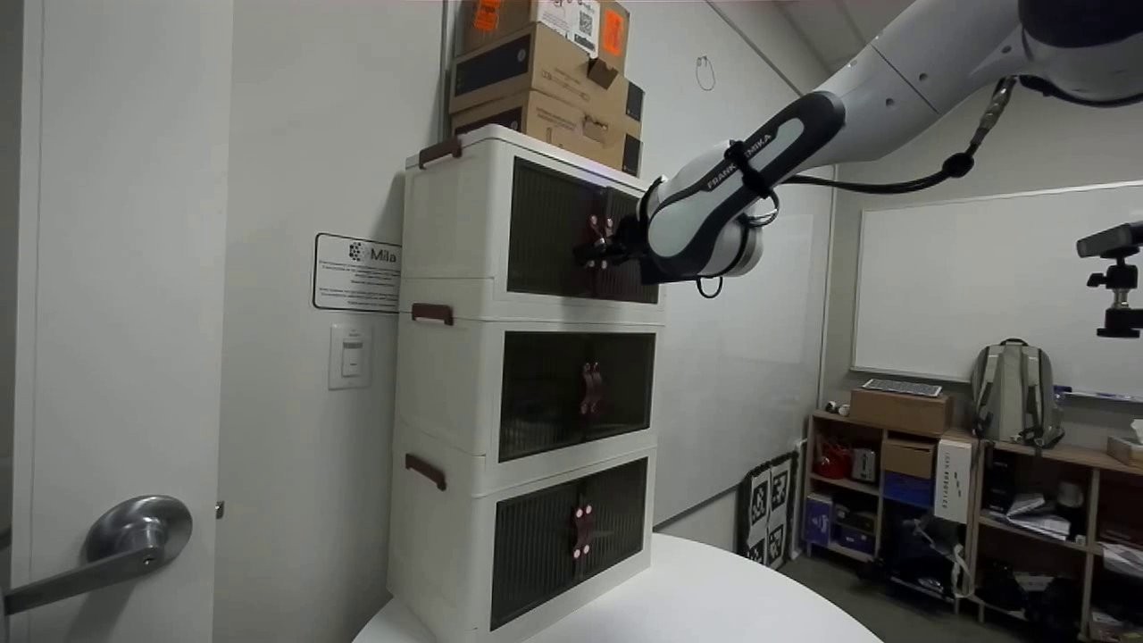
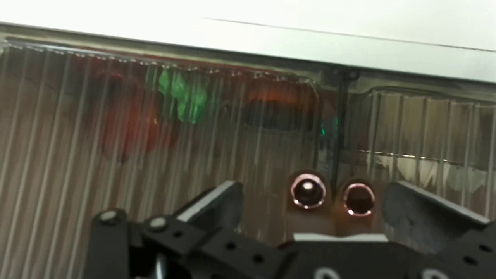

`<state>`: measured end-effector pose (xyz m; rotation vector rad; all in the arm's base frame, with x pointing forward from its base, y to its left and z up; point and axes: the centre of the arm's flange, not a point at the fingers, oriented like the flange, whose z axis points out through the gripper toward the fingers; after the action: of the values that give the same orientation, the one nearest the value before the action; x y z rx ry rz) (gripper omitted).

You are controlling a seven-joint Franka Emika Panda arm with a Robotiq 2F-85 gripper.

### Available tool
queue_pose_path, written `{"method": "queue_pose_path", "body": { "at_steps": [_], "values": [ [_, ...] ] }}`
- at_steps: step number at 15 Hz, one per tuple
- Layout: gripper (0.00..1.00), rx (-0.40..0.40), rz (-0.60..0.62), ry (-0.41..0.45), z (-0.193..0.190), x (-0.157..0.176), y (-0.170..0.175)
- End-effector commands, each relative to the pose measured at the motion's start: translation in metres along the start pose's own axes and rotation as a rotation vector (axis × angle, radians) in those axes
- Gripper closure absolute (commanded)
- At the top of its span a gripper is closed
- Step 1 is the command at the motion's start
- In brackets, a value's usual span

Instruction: Close the doors of the top cabinet

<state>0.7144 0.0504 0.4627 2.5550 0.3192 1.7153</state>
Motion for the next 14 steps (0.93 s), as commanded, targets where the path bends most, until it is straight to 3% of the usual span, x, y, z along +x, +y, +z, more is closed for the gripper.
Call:
{"method": "queue_pose_path", "body": {
  "at_steps": [1, 8, 11, 14],
  "values": [
    [0.00, 0.005, 0.011, -0.072, 0.042, 0.045, -0.019],
    [0.00, 0.033, 0.036, -0.417, 0.051, 0.096, -0.012],
    [0.00, 0.040, 0.033, -0.473, 0.048, 0.111, -0.013],
    [0.00, 0.050, 0.055, -0.476, 0.041, 0.118, -0.015]
  ]
}}
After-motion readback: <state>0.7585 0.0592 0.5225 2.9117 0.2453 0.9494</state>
